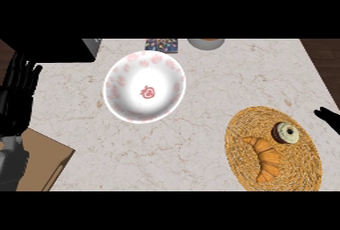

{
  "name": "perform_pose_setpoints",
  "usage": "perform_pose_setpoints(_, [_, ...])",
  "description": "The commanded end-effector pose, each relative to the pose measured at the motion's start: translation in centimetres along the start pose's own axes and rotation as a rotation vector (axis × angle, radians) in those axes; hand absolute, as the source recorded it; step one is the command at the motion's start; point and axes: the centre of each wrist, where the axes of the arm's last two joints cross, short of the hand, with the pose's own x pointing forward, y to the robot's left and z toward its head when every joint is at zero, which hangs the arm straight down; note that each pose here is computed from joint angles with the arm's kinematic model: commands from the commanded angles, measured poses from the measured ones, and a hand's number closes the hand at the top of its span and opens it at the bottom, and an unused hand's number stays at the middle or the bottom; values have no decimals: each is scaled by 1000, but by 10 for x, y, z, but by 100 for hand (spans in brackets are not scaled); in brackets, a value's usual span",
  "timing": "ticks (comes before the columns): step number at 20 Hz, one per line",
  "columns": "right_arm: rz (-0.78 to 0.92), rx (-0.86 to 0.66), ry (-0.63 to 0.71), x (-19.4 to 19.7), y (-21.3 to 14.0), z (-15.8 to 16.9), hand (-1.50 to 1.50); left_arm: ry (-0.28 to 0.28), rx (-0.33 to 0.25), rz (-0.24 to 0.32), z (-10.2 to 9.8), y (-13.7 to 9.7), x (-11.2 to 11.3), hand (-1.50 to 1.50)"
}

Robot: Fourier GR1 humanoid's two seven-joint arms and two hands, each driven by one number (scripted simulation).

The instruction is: Pick the cupcake from the placemat and place it in the bowl

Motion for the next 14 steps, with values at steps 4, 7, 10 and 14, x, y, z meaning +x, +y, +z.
perform_pose_setpoints(4, [11,37,43,-17,18,-19,-150,-12,-13,3,7,14,11,0])
perform_pose_setpoints(7, [-12,58,43,-22,29,-28,-150,11,-13,-5,13,-8,6,0])
perform_pose_setpoints(10, [5,74,58,-18,20,-39,-150,-6,-4,3,2,2,2,0])
perform_pose_setpoints(14, [-6,95,91,-40,53,-69,-150,-2,-1,-15,3,3,-4,0])
